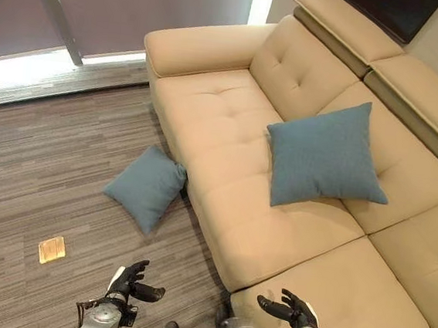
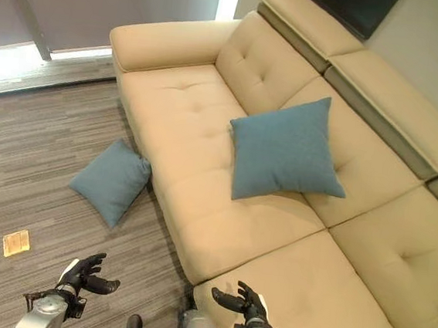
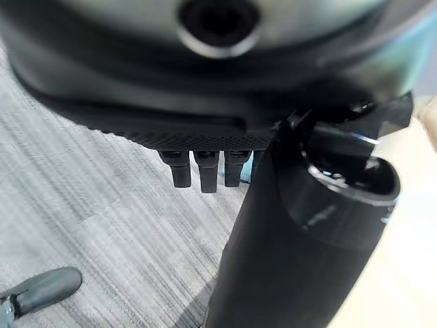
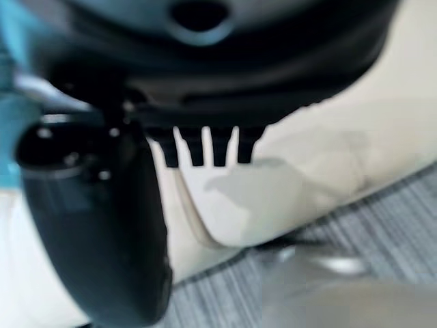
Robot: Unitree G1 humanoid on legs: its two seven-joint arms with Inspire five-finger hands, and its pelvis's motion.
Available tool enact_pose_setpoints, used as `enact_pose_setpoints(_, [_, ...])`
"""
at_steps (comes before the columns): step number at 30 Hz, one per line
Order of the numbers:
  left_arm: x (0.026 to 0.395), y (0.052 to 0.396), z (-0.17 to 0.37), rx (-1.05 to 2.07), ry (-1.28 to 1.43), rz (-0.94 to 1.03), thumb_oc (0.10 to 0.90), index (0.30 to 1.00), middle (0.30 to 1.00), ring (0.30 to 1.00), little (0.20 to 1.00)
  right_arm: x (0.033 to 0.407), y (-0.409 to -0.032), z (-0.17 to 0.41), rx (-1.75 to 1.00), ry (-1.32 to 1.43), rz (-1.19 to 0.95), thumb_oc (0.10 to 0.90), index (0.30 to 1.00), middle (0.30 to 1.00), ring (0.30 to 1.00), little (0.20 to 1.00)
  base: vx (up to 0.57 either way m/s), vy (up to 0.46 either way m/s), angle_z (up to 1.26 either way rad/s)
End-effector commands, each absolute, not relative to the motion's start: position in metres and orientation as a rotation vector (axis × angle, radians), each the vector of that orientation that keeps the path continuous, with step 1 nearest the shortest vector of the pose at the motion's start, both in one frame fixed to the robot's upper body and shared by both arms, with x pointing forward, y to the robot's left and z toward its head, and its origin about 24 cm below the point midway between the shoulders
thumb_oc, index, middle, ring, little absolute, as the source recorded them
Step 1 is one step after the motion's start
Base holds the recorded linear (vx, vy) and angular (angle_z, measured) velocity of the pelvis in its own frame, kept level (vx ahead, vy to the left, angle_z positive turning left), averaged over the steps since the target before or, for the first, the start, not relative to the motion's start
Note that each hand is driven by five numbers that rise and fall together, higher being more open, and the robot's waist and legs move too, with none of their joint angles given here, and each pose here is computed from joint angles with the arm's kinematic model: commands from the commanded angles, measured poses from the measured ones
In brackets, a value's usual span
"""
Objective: Pick up all the scattered cushions and arrange them neatly on the sofa.
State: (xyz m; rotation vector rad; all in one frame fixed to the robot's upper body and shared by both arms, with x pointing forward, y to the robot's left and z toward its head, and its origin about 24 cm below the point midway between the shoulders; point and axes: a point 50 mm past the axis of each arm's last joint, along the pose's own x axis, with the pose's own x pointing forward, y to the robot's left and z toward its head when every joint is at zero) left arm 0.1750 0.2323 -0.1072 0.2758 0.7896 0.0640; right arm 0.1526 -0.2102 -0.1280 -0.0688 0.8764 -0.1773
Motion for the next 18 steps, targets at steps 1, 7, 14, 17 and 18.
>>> enact_pose_setpoints(1, [0.193, 0.227, -0.087, 0.334, 0.651, -0.011, 0.800, 0.900, 0.900, 0.900, 0.900, 0.166, -0.226, -0.113, -0.069, 0.773, -0.216, 0.800, 0.900, 0.900, 0.900, 0.900, 0.32, 0.057, 0.90])
enact_pose_setpoints(7, [0.190, 0.215, -0.091, 0.334, 0.661, -0.070, 0.800, 0.900, 0.900, 0.900, 0.900, 0.151, -0.233, -0.119, -0.047, 0.815, -0.251, 0.800, 0.900, 0.900, 0.900, 0.900, 0.33, 0.039, 0.59])
enact_pose_setpoints(14, [0.203, 0.218, -0.082, 0.339, 0.620, -0.057, 0.800, 0.900, 0.900, 0.900, 0.900, 0.167, -0.241, -0.109, -0.085, 0.762, -0.254, 0.800, 0.900, 0.900, 0.900, 0.900, 0.18, 0.075, -0.02])
enact_pose_setpoints(17, [0.198, 0.220, -0.083, 0.325, 0.623, -0.029, 0.800, 0.900, 0.900, 0.900, 0.900, 0.171, -0.243, -0.106, -0.123, 0.756, -0.237, 0.800, 0.900, 0.900, 0.900, 0.900, 0.25, 0.387, -0.15])
enact_pose_setpoints(18, [0.198, 0.219, -0.084, 0.321, 0.624, -0.035, 0.800, 0.900, 0.900, 0.900, 0.900, 0.170, -0.242, -0.108, -0.117, 0.763, -0.236, 0.800, 0.900, 0.900, 0.900, 0.900, 0.09, 0.243, -0.63])
